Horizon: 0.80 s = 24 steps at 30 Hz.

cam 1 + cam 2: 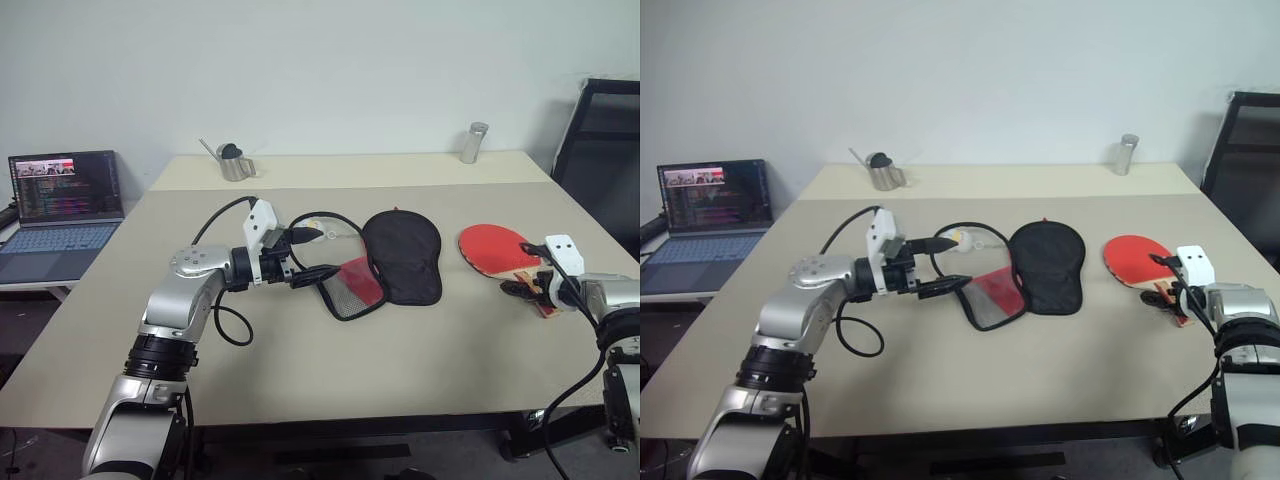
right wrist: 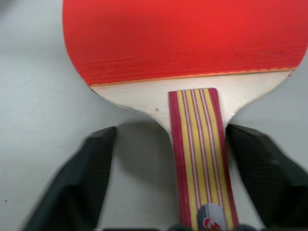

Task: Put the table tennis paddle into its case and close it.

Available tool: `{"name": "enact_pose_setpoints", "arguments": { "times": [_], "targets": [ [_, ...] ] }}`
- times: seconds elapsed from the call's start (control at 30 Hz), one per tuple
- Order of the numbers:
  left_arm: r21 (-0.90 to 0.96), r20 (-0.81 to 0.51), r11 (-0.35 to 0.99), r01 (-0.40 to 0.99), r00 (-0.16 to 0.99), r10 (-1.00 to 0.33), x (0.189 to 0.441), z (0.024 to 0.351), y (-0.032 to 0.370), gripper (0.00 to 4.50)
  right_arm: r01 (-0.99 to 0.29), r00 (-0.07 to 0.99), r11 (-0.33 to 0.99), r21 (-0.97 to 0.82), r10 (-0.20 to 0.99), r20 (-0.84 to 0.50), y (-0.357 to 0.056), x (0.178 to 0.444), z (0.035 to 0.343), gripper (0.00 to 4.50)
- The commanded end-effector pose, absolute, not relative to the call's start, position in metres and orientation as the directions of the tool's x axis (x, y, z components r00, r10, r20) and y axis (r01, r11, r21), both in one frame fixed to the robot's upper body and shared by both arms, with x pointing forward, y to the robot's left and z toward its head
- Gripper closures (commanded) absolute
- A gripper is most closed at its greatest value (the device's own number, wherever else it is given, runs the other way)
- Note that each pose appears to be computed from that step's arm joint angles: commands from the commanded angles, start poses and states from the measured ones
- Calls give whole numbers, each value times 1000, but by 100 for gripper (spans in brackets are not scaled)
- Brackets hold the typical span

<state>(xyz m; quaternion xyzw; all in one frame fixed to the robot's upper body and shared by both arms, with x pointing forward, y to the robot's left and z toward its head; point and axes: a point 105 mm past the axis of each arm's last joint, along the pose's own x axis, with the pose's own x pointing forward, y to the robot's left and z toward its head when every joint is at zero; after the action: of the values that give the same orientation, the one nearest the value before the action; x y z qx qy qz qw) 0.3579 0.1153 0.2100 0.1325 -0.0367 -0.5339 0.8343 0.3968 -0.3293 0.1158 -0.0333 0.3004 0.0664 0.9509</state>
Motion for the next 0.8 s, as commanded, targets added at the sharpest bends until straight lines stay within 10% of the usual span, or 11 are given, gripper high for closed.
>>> {"name": "enact_pose_setpoints", "arguments": {
  "times": [0.03, 0.17, 0.47, 0.8],
  "targets": [
    [314, -61, 416, 854, 455, -888, 356, 222, 123, 0, -167, 806, 986, -5, 133, -577, -326, 397, 118, 205],
    [310, -59, 473, 825, 513, -856, 358, 221, 140, 0, -134, 804, 991, 25, 123, -581, -328, 395, 115, 343],
    [303, -71, 506, 808, 549, -833, 352, 217, 154, 0, -20, 881, 1000, 18, 26, -472, -344, 401, 145, 344],
    [295, -69, 526, 798, 567, -821, 347, 217, 157, 0, -179, 927, 981, 70, 192, -323, -287, 400, 210, 344]
  ]
}}
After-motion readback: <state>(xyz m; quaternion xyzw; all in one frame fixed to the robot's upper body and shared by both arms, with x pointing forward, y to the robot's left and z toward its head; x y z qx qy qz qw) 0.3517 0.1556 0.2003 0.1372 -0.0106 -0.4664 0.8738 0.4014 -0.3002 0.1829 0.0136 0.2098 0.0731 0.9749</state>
